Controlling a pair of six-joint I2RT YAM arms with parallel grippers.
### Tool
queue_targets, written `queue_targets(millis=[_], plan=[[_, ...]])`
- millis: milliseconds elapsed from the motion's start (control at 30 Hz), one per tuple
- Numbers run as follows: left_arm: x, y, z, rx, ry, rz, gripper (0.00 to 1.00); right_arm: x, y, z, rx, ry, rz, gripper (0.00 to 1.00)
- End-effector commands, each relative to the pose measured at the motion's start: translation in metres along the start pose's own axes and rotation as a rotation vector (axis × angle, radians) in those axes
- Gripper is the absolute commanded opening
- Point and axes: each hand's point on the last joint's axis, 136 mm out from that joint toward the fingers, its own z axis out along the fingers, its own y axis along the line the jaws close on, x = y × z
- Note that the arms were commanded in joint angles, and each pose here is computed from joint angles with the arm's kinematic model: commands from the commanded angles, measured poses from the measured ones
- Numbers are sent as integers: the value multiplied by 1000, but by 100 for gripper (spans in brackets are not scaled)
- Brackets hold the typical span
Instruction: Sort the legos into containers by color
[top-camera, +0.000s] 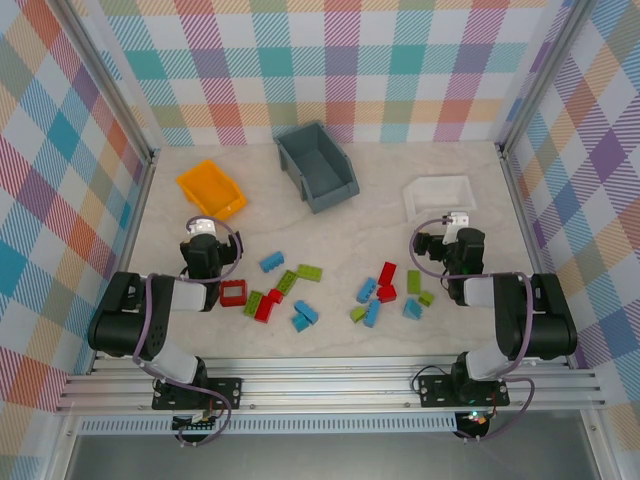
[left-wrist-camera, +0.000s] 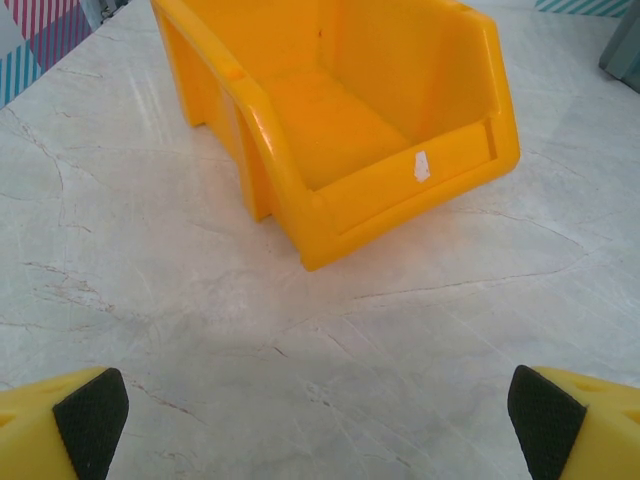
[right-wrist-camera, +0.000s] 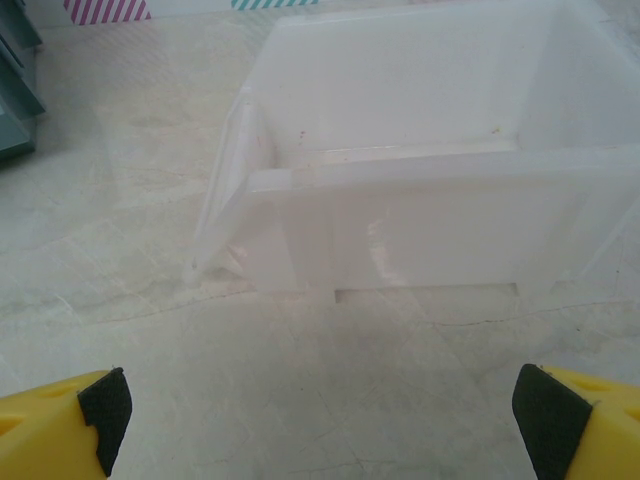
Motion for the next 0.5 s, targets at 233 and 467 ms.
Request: queue_targets(millis=[233, 467], plan=[[-145, 17, -150, -125, -28, -346, 100, -206, 9, -142, 45, -224, 291, 100], [-118, 24, -149, -122, 356, -583, 100, -174, 41, -173, -22, 195, 654, 85]])
